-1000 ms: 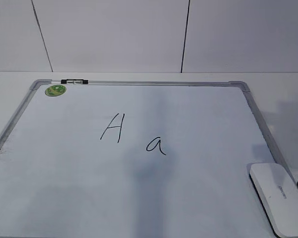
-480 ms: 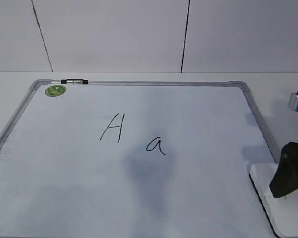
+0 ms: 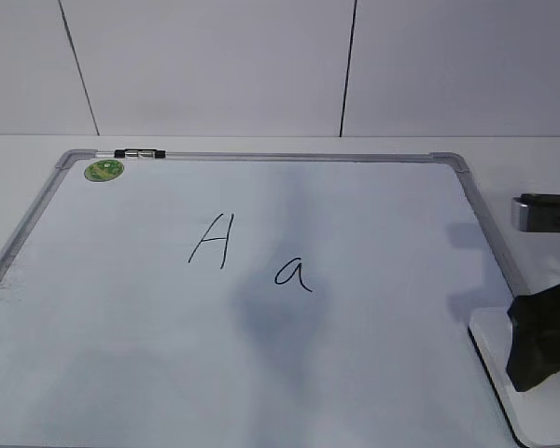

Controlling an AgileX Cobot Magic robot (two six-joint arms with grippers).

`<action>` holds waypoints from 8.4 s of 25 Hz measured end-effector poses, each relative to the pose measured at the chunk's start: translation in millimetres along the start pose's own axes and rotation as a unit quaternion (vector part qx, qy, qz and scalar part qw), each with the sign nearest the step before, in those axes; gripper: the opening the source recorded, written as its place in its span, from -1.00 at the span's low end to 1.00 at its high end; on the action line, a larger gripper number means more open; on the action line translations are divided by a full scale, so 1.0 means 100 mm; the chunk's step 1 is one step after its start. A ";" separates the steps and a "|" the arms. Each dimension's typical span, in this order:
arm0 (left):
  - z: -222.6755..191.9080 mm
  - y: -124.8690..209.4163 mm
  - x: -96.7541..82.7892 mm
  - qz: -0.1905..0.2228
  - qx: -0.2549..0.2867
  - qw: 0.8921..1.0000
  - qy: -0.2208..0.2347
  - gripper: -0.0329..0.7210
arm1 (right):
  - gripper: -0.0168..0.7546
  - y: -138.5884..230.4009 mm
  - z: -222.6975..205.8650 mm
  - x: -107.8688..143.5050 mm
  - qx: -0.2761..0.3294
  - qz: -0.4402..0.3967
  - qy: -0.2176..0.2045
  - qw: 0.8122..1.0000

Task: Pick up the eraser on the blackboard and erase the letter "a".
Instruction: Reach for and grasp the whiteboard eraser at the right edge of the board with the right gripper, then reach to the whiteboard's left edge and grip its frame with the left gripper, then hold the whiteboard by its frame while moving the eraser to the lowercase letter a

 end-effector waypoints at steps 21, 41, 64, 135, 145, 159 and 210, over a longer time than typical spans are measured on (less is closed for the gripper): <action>0.00 0.00 0.00 0.000 0.000 1.000 0.000 -0.10 | 0.69 -0.20 -0.13 0.07 -0.013 -0.029 0.025 0.999; 0.00 0.00 -0.01 0.001 0.000 1.000 0.002 -0.10 | 0.62 -0.29 -0.32 0.07 -0.004 -0.031 0.029 0.999; 0.00 0.00 -0.01 0.001 0.000 1.000 0.002 -0.10 | 0.42 -0.31 -0.34 0.07 -0.002 -0.029 0.032 0.999; -2.78 -0.79 0.00 0.020 0.389 0.917 0.086 -0.24 | 0.42 -0.80 0.76 0.33 -0.077 -0.024 -0.003 0.997; -3.24 -0.55 -0.04 -0.001 0.410 0.907 0.094 -0.24 | 0.42 -0.79 0.75 0.38 -0.072 -0.028 -0.019 0.997; -3.66 -0.73 0.00 -0.020 0.411 0.906 0.099 -0.25 | 0.42 -0.78 0.76 0.42 -0.069 -0.029 -0.031 0.997; -3.85 -0.40 -0.05 0.030 0.454 0.881 0.133 -0.81 | 0.41 -0.78 0.76 0.43 -0.068 -0.029 -0.035 0.997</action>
Point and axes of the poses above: a point on each arm's last joint axis where the gripper is mounted, z pointing back along that axis away from the gripper, x along the wrist's bending axis when the last joint is at zero, y = z × x, the point moved 7 cm from there along -z, pointing out along that axis toward the gripper, and after that the axes turned 10 degrees about -z, right-handed, at the moved point
